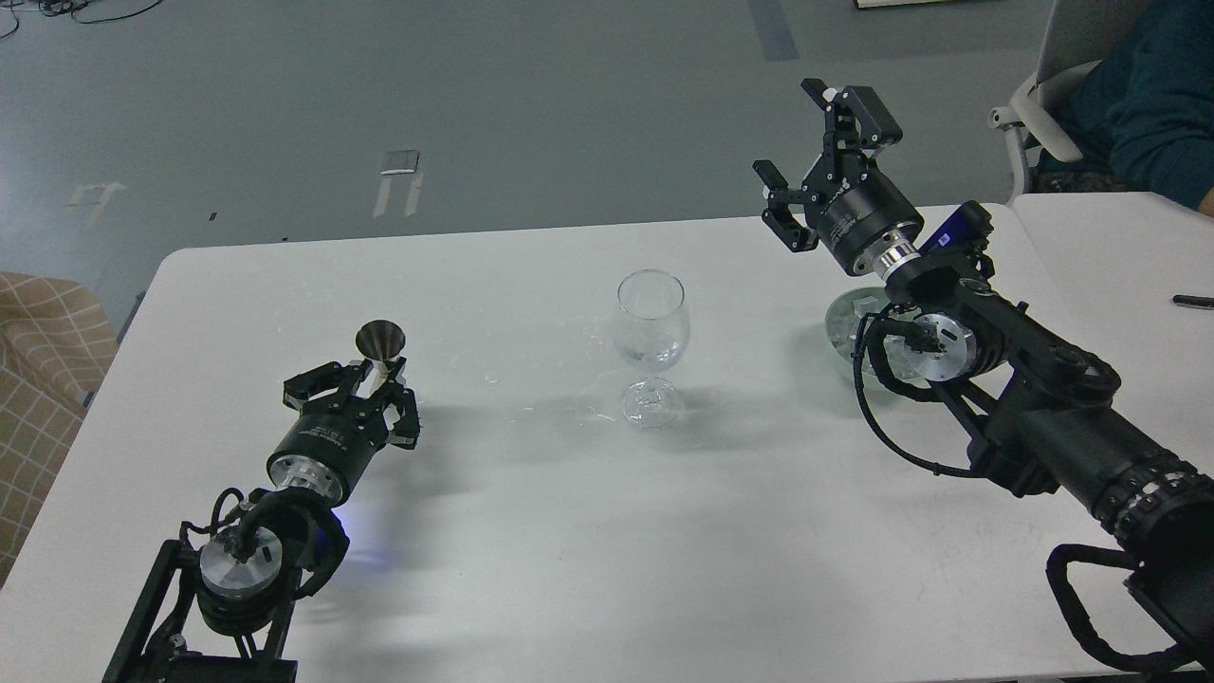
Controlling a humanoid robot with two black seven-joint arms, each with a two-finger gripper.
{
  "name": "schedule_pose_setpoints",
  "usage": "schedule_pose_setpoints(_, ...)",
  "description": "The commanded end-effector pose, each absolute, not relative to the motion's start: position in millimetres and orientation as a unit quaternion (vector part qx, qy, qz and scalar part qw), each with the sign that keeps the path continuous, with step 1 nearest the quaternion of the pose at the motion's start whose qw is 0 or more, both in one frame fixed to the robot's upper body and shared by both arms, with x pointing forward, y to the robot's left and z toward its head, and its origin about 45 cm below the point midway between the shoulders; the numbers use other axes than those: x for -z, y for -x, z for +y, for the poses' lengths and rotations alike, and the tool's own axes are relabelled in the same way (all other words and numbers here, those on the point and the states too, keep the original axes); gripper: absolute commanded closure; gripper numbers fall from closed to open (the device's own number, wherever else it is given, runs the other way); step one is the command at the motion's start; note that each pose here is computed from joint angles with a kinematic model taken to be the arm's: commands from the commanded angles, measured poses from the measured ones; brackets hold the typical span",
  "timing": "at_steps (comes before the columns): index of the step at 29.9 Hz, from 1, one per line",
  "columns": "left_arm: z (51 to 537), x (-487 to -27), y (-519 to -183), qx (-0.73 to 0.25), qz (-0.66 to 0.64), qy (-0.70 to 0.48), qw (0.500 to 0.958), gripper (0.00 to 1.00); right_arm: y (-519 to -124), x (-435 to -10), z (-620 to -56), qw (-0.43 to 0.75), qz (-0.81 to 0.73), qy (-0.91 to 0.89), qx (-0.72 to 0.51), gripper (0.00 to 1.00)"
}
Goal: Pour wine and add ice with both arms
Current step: 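Set the jigger on the table, open and withdraw the left gripper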
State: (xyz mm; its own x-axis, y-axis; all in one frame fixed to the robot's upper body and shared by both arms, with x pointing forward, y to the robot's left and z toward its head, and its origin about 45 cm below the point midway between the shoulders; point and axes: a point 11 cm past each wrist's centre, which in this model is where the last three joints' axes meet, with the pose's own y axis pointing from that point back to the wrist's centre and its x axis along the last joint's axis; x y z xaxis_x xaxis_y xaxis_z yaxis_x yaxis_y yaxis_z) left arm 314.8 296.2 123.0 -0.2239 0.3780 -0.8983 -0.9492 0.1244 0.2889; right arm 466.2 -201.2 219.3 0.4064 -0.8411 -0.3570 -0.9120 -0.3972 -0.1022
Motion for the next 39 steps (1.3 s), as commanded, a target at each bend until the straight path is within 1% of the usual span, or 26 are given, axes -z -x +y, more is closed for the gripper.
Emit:
schedule_pose_setpoints(1, 296.1, -122.6, -314.4, -0.598, 0.505, 0.283, 0.554, 0.71, -466.2, -219.2, -201.1, 0.142, 0.530, 0.826, -0.125, 0.00)
schedule_pose_setpoints(15, 296.8, -120.6, -313.9, -0.599, 0.507, 0.282, 0.552, 0.71, -465.9, -218.4, -201.5, 0.141, 0.531, 0.826, -0.125, 0.00)
schedule_pose_setpoints(19, 296.5, -120.0, -313.7, -0.599, 0.507, 0.280, 0.553, 0.69, -465.9, -218.6, -202.1, 0.141, 0.531, 0.826, -0.125, 0.00)
schedule_pose_setpoints(25, 297.4, -118.0, -313.2, -0.601, 0.508, 0.279, 0.550, 0.63, -465.9, -218.3, -202.0, 0.140, 0.531, 0.826, -0.125, 0.00)
schedule_pose_setpoints(28, 298.1, -114.6, -312.7, -0.603, 0.510, 0.276, 0.547, 0.59, -465.8, -218.5, -201.3, 0.142, 0.531, 0.826, -0.126, 0.00)
schedule_pose_setpoints(29, 298.2, -114.1, -312.5, -0.603, 0.511, 0.276, 0.547, 0.55, -465.8, -218.5, -201.3, 0.142, 0.531, 0.826, -0.126, 0.00)
schedule_pose_setpoints(33, 298.4, -114.1, -312.6, -0.604, 0.510, 0.277, 0.546, 0.52, -465.4, -217.5, -201.3, 0.141, 0.531, 0.826, -0.126, 0.00)
schedule_pose_setpoints(39, 298.4, -114.0, -312.9, -0.604, 0.511, 0.276, 0.546, 0.44, -463.7, -213.2, -203.1, 0.138, 0.534, 0.824, -0.129, 0.00)
